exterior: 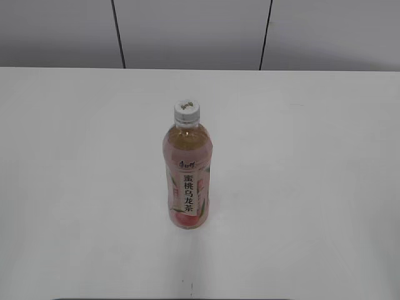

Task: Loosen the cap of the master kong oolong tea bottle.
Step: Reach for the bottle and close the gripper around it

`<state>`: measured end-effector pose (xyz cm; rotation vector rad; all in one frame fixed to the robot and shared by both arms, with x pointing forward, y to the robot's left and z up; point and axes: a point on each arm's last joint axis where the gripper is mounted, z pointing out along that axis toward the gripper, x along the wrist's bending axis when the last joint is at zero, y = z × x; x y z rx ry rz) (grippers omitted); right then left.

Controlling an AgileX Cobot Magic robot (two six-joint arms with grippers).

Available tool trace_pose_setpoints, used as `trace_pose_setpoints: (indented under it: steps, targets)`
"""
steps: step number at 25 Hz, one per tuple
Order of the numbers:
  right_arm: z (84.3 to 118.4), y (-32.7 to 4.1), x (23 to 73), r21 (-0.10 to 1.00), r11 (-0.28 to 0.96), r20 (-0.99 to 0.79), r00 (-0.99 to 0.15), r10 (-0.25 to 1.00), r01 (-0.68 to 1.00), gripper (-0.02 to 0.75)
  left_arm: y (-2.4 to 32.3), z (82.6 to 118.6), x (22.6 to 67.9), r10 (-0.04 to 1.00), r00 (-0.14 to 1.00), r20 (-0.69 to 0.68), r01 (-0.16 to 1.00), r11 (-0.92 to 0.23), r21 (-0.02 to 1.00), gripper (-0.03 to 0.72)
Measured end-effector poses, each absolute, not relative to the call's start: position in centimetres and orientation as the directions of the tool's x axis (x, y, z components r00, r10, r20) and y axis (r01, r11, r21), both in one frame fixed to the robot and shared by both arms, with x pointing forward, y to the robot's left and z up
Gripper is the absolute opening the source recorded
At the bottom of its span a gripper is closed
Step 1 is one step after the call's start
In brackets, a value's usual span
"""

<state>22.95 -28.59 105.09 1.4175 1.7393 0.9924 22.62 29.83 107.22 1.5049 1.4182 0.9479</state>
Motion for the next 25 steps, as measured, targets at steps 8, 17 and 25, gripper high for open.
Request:
trace_pose_setpoints:
  steps: [8,17,25]
  targets:
    - [105.09,-28.59,22.95,0.875,0.118,-0.036,-0.181,0.983,0.469,0.524,29.83,107.22,22.62,0.997,0.074,-0.021,0.362,-0.007,0.932,0.244]
    - [105.08,-28.60,22.95,0.875,0.119,-0.037,-0.180,0.983,0.469,0.524,29.88,107.22,22.61,0.993,0.115,-0.022,0.361,-0.021,0.932,0.244]
    - [105.08,-28.60,22.95,0.875,0.119,-0.037,-0.180,0.983,0.469,0.524,29.88,107.22,22.61,0.993,0.115,-0.022,0.361,-0.021,0.932,0.244]
